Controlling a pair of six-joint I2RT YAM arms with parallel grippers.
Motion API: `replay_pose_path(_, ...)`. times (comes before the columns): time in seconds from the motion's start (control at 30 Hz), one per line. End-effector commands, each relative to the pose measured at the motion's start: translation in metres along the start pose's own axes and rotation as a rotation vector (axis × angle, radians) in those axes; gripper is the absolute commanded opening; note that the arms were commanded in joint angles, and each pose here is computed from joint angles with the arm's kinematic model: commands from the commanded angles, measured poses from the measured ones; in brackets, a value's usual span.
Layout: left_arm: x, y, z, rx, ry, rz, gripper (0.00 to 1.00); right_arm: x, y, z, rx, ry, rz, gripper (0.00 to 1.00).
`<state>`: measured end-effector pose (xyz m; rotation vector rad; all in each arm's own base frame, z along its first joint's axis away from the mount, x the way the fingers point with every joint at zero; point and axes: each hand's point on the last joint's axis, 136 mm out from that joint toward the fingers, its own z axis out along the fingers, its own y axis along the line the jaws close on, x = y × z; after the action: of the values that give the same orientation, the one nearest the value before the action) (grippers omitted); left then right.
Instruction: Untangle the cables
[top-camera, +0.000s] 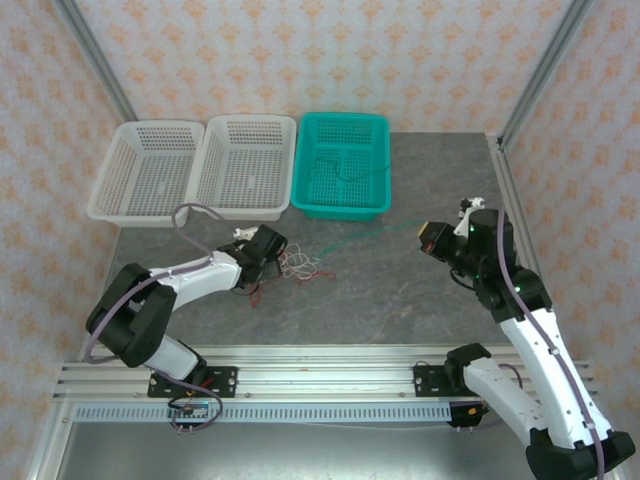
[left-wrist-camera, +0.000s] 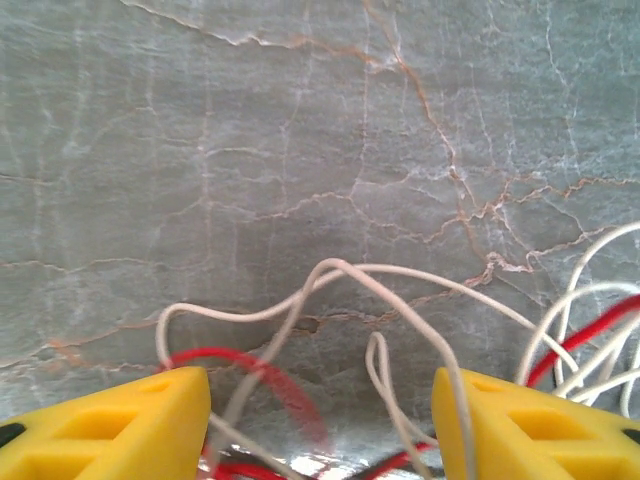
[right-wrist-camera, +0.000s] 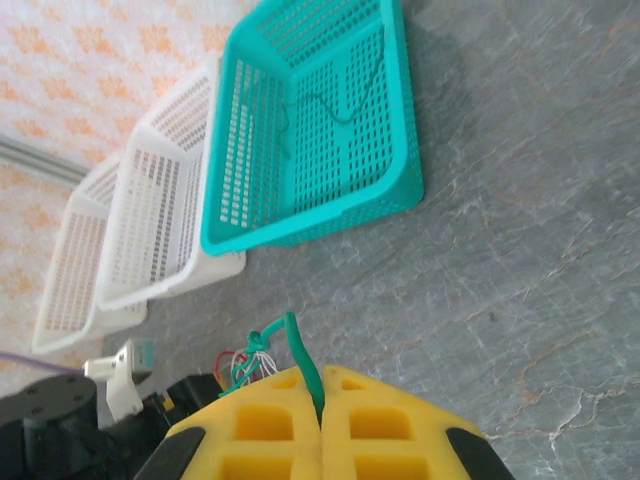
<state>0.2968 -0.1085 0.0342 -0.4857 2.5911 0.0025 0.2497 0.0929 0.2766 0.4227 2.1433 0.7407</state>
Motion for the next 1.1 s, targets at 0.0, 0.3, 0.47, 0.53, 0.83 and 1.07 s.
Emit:
replay_pose_path(0.0,-0.003,0.026,-0.002,-0.086,-0.028,-0.005,0.61,-0.030,-0.001,-0.025,0.066,-0.115,0.005,0.00)
replay_pose_path(0.3,-0.012,-0.026,-0.029,0.267,-0.061,0.032,0.69,-0.007,0.052,-0.009,-0.237,0.092,-0.010,0.00)
replay_pose_path(0.47,-0.034,-0.076,-0.101,0.598,-0.216,0.213,0.70,0.013,0.070,0.004,-0.366,0.231,0.012,0.00)
replay_pose_path(0.53,-0.033,-0.092,-0.120,0.677,-0.256,0.315,0.68,0.013,0.073,0.002,-0.383,0.229,0.003,0.00)
replay_pose_path(0.83,-0.041,-0.144,-0.112,0.820,-0.312,0.426,0.66,-0.006,0.082,-0.014,-0.351,0.176,-0.024,0.00)
replay_pose_path(1.07,-0.046,-0.192,-0.103,0.906,-0.330,0.405,0.72,-0.010,0.096,-0.014,-0.434,0.177,0.050,0.00)
